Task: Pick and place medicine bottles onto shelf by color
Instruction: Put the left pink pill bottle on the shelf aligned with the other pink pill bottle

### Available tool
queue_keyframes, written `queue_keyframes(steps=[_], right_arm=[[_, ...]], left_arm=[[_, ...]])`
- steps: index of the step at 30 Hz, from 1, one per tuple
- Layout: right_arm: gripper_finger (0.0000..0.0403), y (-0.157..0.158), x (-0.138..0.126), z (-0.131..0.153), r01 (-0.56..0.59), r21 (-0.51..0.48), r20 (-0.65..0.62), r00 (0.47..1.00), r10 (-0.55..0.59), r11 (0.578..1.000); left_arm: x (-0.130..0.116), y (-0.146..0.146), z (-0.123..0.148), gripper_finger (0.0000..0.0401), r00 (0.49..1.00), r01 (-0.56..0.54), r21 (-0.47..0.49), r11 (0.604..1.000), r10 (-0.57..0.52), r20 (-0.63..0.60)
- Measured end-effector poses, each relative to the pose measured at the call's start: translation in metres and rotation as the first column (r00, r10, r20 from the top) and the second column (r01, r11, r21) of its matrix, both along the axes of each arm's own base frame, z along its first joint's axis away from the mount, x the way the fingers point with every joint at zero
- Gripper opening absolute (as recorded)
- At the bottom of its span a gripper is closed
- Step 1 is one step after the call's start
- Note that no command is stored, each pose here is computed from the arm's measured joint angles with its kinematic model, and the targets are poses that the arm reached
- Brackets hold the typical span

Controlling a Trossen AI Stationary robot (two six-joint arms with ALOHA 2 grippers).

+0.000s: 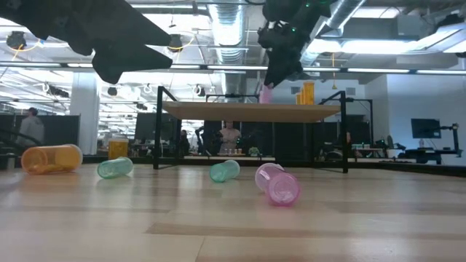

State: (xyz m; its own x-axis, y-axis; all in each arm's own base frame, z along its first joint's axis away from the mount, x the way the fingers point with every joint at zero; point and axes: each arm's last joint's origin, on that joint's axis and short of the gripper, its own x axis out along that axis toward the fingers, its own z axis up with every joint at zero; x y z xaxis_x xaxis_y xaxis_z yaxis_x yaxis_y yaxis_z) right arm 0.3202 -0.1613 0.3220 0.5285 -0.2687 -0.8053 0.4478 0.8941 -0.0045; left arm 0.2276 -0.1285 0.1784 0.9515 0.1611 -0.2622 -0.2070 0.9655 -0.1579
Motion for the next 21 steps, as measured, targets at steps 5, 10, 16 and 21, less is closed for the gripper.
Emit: queue_keyframes(steps=[5, 10, 16, 21], right_arm=[[0.014, -0.0018, 0.0001, 0.0003, 0.007, -0.007, 0.004, 1.0, -0.007, 1.0], [0.0143, -0.0021, 0.0, 0.0002, 0.009, -0.009, 0.003, 1.0, -0.009, 1.0], [0.0142, -0.0081, -0.0031, 0.0003, 0.037, -0.027, -0.005, 0.999, -0.037, 0.999], [0.0145, -0.0095, -0.0034, 0.0006, 0.039, -0.03, -0.001, 0.999, -0.039, 0.999]], left_arm=[[-0.0001, 0.0001, -0.0001, 0.0212, 1.0, -0.002, -0.004, 1.0, 0.002, -0.001], [-0.0001, 0.0001, -0.0001, 0.0212, 1.0, -0.002, -0.005, 1.0, 0.002, 0.0], [0.001, 0.0019, -0.0002, 0.0212, 1.0, -0.013, -0.017, 1.0, 0.013, 0.001], [0.0022, 0.0041, -0.0002, 0.0212, 1.0, -0.024, -0.022, 0.999, 0.025, 0.002]])
